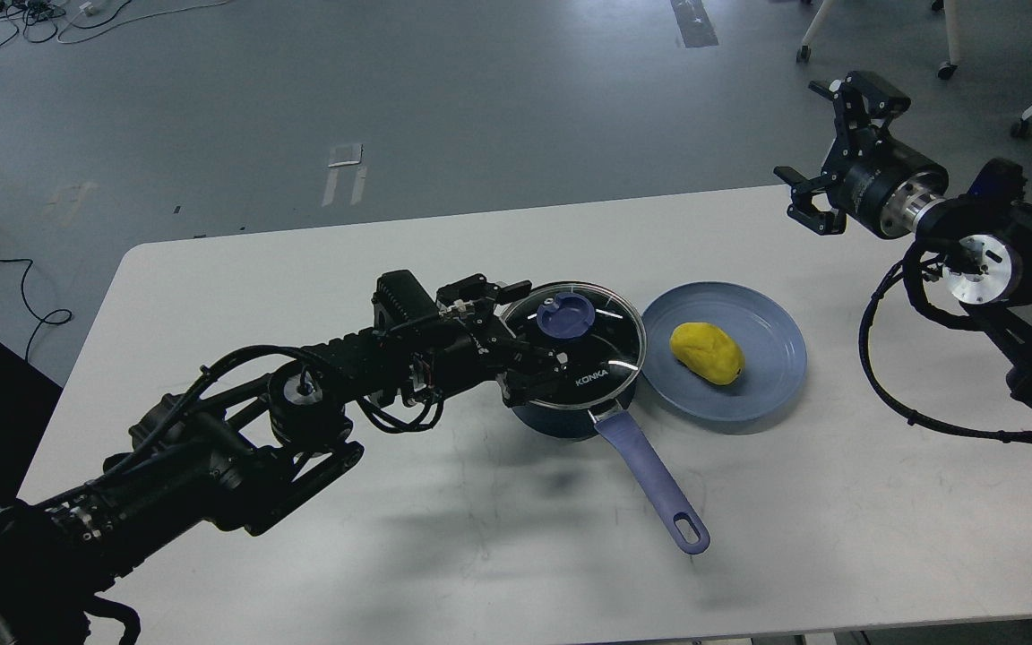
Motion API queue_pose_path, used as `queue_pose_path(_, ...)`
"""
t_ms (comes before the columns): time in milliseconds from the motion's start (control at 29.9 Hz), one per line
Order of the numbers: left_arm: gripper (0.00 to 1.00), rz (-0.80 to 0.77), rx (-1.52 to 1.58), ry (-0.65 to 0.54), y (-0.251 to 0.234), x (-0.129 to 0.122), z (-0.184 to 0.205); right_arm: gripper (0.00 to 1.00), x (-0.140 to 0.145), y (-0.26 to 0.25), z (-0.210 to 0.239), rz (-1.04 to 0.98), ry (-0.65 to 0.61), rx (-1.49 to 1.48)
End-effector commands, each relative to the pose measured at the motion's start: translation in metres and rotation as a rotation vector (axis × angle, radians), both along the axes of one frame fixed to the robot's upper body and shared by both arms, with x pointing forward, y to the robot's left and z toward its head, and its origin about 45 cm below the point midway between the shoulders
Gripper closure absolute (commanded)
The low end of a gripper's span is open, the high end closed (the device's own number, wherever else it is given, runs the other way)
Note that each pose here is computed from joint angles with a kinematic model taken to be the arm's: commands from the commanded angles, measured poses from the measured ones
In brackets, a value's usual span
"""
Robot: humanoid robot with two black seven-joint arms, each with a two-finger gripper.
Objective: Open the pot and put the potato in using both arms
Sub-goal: 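Reach the left gripper to the pot lid's blue knob and grasp it, then lift the glass lid off the saucepan with the left gripper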
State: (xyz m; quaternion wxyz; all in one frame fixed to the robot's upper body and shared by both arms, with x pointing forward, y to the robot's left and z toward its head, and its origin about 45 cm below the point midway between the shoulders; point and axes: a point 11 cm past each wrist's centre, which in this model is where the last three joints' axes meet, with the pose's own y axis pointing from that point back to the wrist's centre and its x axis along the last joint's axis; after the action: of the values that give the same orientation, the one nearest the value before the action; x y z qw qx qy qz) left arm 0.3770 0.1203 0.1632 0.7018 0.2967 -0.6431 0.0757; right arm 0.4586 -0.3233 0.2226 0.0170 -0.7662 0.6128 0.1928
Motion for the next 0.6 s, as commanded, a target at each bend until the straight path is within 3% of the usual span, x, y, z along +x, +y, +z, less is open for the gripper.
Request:
queue_pose_path(0,0.19,0.002,-0.002,-0.007,0.0001,0.0011,0.0011,0.00,-0.0024,-0.0010,-0.0045,0.000,0.009,-0.001)
queue_pose_path(33,0.29,0.002,0.000,-0.008,0.0000,0.0014,0.0013,0.00,-0.0028,-0.0012,-0.0052,-0.001,0.011,-0.001)
queue_pose_path(100,0.37,0.001,0.000,-0.011,-0.0004,0.0021,0.0025,0.00,-0.0034,-0.0010,-0.0063,0.002,0.014,-0.002)
queue_pose_path(569,0.36,-0.023,0.021,0.005,-0.0018,-0.0049,-0.0056,0.00,-0.0049,0.0004,-0.0082,0.010,0.016,-0.001)
